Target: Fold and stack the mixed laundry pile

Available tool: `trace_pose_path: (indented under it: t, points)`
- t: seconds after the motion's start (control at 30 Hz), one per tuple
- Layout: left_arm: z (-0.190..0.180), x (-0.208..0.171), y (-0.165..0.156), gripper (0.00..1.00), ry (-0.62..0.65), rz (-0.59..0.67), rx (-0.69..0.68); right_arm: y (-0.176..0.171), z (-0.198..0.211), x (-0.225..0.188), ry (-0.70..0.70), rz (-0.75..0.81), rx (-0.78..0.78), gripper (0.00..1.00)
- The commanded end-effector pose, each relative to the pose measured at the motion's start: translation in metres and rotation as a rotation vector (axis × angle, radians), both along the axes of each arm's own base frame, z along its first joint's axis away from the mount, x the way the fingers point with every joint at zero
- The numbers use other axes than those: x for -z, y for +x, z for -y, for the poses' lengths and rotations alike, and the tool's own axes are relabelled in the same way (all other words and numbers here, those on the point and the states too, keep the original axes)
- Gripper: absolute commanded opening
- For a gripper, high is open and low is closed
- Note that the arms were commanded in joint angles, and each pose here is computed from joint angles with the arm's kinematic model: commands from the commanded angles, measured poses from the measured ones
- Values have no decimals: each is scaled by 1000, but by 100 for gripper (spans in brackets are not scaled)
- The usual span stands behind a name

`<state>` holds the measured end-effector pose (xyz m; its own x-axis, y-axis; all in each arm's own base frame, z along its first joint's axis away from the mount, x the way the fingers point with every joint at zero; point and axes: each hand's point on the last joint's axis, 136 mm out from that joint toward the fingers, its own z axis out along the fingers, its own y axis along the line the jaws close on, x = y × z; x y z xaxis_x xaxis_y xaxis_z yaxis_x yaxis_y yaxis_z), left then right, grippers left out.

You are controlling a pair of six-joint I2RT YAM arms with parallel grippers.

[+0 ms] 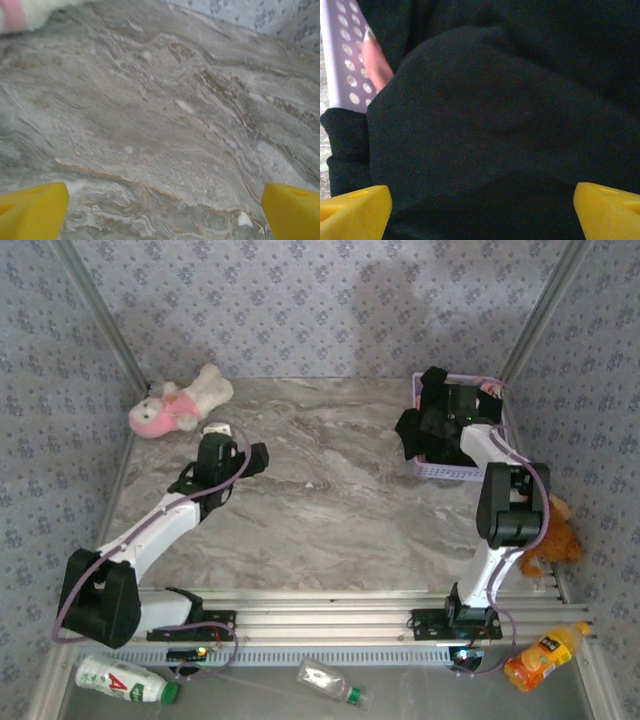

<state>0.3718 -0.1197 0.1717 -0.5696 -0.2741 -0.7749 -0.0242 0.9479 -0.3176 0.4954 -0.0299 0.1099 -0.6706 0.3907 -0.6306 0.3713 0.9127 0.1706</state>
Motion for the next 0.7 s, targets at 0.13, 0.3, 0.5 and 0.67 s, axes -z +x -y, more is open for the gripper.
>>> trace_pose_path:
  t: [0.13,0.3,0.5,0.67]
  points:
    - [17,10,3,100,-30,-32,24,15,-10,28,107,-59,-10,62]
    - [16,13,3,100,-17,-39,19,13,6,-11,117,29,11,0]
    - [18,17,7,100,-18,-48,17,0,21,-92,76,185,-5,0]
    - [23,21,11,100,-39,-60,21,-15,20,-157,50,317,-33,0]
